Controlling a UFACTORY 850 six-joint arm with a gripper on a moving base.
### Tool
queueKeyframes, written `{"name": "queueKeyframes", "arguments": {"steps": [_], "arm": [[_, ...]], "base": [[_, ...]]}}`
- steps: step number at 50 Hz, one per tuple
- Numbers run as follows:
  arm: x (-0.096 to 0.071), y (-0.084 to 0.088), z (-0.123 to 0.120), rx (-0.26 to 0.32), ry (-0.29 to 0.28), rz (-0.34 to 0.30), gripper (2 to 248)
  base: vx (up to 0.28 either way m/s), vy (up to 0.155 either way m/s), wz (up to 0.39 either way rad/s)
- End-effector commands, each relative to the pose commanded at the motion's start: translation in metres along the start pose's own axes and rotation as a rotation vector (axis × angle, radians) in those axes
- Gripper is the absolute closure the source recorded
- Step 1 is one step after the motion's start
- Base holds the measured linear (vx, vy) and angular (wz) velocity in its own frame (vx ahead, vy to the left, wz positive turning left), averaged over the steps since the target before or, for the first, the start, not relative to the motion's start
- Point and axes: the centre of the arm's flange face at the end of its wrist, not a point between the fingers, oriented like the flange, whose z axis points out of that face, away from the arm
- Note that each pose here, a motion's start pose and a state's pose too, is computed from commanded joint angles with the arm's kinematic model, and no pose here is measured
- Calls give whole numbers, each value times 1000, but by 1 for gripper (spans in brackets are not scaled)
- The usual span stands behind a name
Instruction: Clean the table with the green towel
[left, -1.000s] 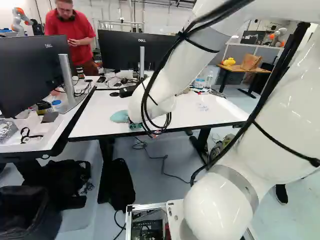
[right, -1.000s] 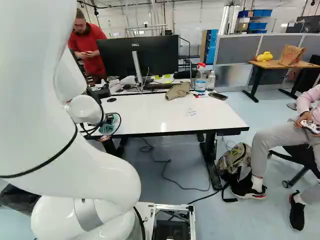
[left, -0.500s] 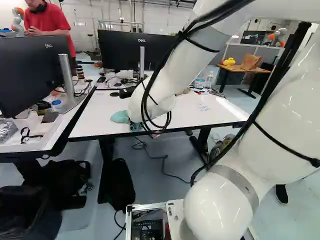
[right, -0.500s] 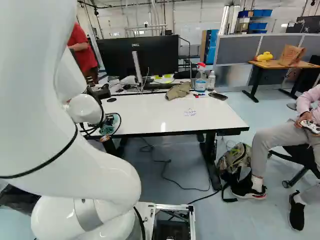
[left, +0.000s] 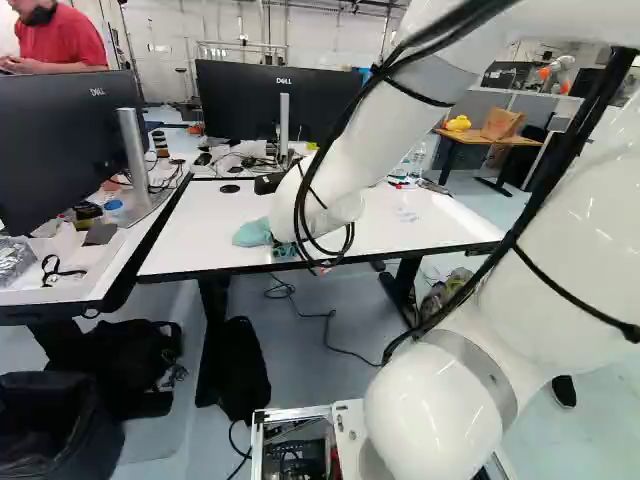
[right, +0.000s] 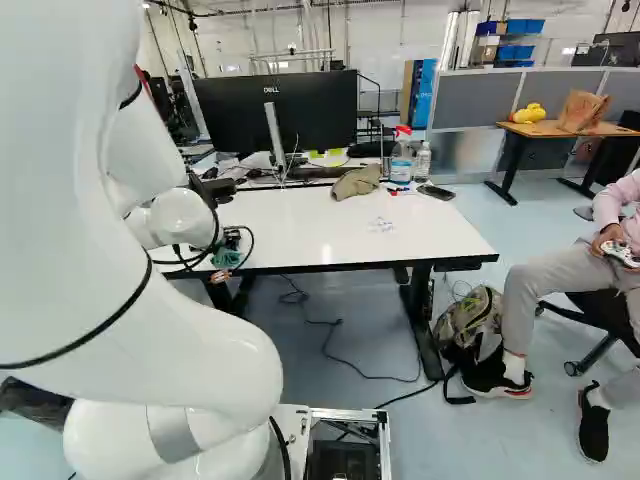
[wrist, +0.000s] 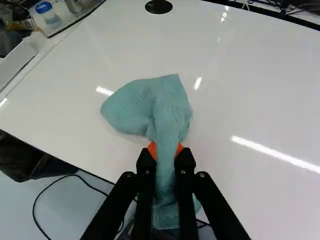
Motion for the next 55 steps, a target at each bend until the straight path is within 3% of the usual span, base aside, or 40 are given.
{"name": "queueKeyframes", "arguments": {"steps": [35,55], "arm": [[50,20,44,-32,2,34,200],[68,2,61,-3,7,3,200]], "base": [[0,0,0],[0,0,0]]}}
